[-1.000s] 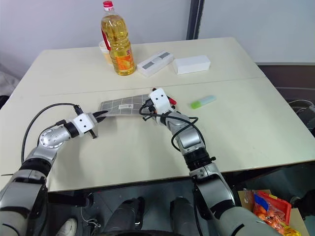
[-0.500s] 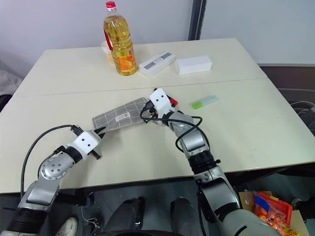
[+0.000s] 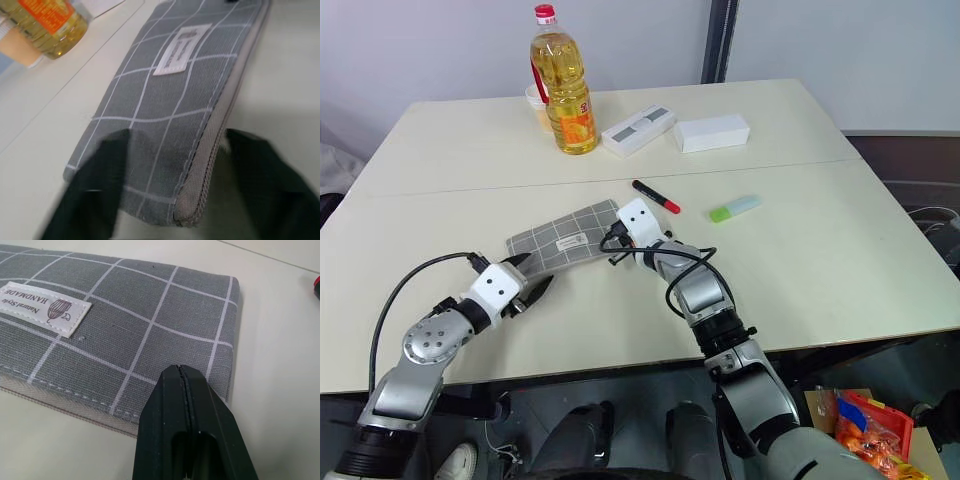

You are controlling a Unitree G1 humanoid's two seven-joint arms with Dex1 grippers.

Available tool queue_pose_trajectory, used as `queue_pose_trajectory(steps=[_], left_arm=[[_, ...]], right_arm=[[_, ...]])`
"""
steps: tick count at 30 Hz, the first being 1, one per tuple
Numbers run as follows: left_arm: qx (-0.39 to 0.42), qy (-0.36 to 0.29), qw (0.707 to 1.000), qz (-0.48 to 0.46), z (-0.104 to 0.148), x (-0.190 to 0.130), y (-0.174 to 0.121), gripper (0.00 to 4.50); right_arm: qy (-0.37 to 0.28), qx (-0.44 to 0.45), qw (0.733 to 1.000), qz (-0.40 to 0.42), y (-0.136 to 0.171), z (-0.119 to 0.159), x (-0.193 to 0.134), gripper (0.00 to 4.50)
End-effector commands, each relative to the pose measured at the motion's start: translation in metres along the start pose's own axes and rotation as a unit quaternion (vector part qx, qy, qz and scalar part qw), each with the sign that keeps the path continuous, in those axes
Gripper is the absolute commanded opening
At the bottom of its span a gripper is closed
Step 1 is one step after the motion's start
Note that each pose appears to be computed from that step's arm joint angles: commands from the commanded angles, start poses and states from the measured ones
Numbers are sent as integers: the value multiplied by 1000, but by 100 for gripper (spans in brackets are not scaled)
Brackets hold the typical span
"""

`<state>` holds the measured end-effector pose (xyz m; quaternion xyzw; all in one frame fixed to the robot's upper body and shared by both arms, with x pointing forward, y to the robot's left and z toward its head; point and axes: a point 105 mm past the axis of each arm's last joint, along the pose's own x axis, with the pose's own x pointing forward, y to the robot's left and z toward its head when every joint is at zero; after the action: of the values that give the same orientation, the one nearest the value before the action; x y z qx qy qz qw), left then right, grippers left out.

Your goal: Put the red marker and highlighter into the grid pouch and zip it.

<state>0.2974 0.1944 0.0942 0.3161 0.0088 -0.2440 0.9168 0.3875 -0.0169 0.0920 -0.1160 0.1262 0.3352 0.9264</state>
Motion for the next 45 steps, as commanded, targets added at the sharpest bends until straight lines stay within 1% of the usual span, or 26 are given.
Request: queue_pose_trajectory(steps=[1, 2, 8, 10, 14, 15, 17, 20, 24, 26, 29, 31, 33, 35, 38, 40, 43, 45], left_arm=[[66, -24, 998, -2, 7, -12, 18, 447], [83, -26, 996, -7, 5, -14, 20, 447], [112, -28, 992, -44, -13, -19, 29, 447], [123, -38, 990, -54, -17, -14, 29, 447], [162, -75, 982, -58, -13, 6, 31, 447], [168, -87, 980, -63, -12, 9, 29, 423], [170, -106, 978, -63, -9, 14, 29, 355], [150, -140, 978, -38, 1, 19, 35, 204], [127, -171, 975, -56, 12, 18, 25, 3], [110, -174, 976, -66, 13, 14, 22, 3], [81, -160, 982, -53, 7, 11, 24, 3], [46, -143, 988, -27, 1, 8, 30, 3], [3, -131, 991, 2, -3, 5, 34, 0], [-22, -125, 992, 16, -4, 3, 36, 0], [-62, -125, 988, 59, -1, -5, 35, 0], [-74, -126, 987, 73, 2, -7, 32, 0], [-85, -127, 985, 83, 6, -7, 27, 0], [-85, -128, 985, 80, 8, -6, 23, 0]], right_arm=[[32, 14, 999, -7, 0, -17, 2, 0], [30, 16, 999, -7, 0, -16, 2, 0], [22, 17, 1000, -4, 5, -9, 6, 0], [21, 16, 1000, -3, 7, -8, 7, 0], [20, 14, 1000, -2, 8, -8, 8, 0], [20, 14, 1000, -3, 8, -8, 8, 0], [19, 12, 1000, -5, 7, -7, 8, 0], [19, 11, 1000, -10, 5, -7, 7, 0], [20, 9, 1000, -16, 3, -9, 4, 0], [16, 7, 1000, -19, 2, -7, 4, 0], [-10, -2, 999, -38, -6, 4, 2, 0], [-40, 23, 999, -29, -11, 17, -4, 0], [-68, 32, 997, -34, -22, 30, -12, 53], [-82, 28, 996, -35, -28, 37, -18, 130], [-109, 4, 994, -13, -37, 51, -40, 287], [-108, 7, 994, 2, -37, 51, -50, 392], [-101, 8, 994, 34, -30, 47, -59, 392], [-92, 6, 995, 45, -25, 44, -59, 392]])
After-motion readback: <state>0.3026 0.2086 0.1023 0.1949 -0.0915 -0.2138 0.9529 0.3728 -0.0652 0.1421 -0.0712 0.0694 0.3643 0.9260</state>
